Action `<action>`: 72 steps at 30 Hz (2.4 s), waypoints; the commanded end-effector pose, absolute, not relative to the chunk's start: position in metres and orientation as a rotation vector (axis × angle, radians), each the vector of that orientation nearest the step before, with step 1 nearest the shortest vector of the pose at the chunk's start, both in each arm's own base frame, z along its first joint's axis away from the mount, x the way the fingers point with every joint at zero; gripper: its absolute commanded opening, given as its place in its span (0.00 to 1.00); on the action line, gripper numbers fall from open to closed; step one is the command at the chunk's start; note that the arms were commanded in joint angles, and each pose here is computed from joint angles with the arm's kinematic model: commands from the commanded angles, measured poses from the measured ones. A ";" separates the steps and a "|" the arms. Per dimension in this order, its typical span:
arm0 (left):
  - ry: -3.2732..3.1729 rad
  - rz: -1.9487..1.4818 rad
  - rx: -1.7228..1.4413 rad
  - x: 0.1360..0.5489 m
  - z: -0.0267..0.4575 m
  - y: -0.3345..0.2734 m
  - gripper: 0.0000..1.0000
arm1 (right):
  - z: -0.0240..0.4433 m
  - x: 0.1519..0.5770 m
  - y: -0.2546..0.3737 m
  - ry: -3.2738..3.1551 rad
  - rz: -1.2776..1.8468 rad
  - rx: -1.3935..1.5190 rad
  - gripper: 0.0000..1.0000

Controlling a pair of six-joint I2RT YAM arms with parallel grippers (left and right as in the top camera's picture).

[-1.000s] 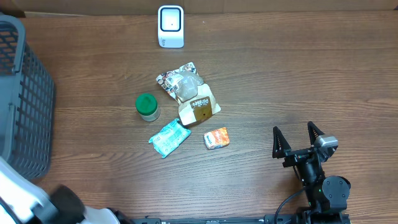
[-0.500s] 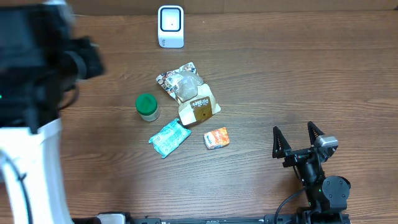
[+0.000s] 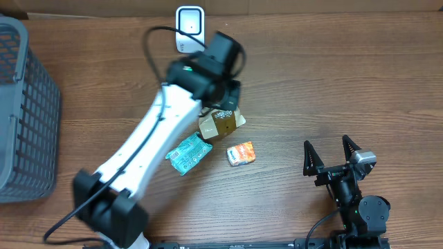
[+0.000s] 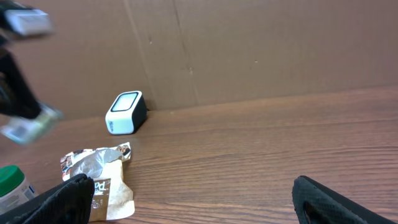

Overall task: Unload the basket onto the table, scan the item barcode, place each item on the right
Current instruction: 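Carry the teal Kleenex pack forward, release it, and raise the left arm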

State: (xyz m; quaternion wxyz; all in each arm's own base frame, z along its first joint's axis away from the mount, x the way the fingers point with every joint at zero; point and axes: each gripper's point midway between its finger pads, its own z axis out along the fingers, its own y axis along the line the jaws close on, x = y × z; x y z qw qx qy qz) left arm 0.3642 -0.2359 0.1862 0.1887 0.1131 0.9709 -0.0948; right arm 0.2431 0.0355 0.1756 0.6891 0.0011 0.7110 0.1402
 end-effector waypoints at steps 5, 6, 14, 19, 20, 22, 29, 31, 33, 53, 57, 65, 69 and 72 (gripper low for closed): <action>2.778 -0.256 0.411 0.357 0.133 -0.290 0.04 | 0.173 0.243 0.035 1.588 0.311 0.003 1.00; 2.786 -0.254 0.416 0.355 0.127 -0.294 0.04 | 0.173 0.243 0.035 1.588 0.310 0.004 1.00; 2.784 -0.263 0.477 0.357 0.090 -0.325 0.04 | 0.173 0.243 0.035 1.588 0.311 0.004 1.00; 2.766 -0.282 0.494 0.361 0.078 -0.338 0.05 | 0.173 0.243 0.035 1.588 0.310 0.004 1.00; 2.766 -0.282 0.496 0.361 0.077 -0.339 0.11 | 0.173 0.243 0.035 1.588 0.311 0.004 1.00; 2.765 -0.283 0.499 0.360 0.077 -0.340 0.28 | 0.173 0.243 0.035 1.588 0.311 0.004 1.00; 2.698 -0.302 0.548 0.372 0.103 -0.341 0.47 | 0.173 0.243 0.035 1.588 0.311 0.004 1.00; 2.665 -0.294 0.561 0.378 0.127 -0.335 0.48 | 0.173 0.243 0.035 1.588 0.311 0.004 1.00; 2.646 -0.256 0.526 0.385 0.149 -0.323 0.49 | 0.173 0.243 0.035 1.588 0.311 0.004 1.00; 2.683 0.057 -0.040 0.386 0.284 -0.034 0.85 | 0.173 0.243 0.035 1.588 0.311 0.004 1.00; 2.703 0.081 -0.167 0.385 0.280 0.016 0.87 | 0.173 0.243 0.035 1.588 0.311 0.004 1.00; 2.688 -0.106 -0.163 0.381 0.281 0.060 1.00 | 0.173 0.243 0.035 1.588 0.311 0.004 1.00; 2.686 -0.112 -0.188 0.378 0.281 0.071 1.00 | 0.173 0.243 0.035 1.588 0.311 0.004 1.00; 2.686 -0.111 -0.189 0.378 0.281 0.071 0.99 | 0.173 0.243 0.035 1.588 0.311 0.004 1.00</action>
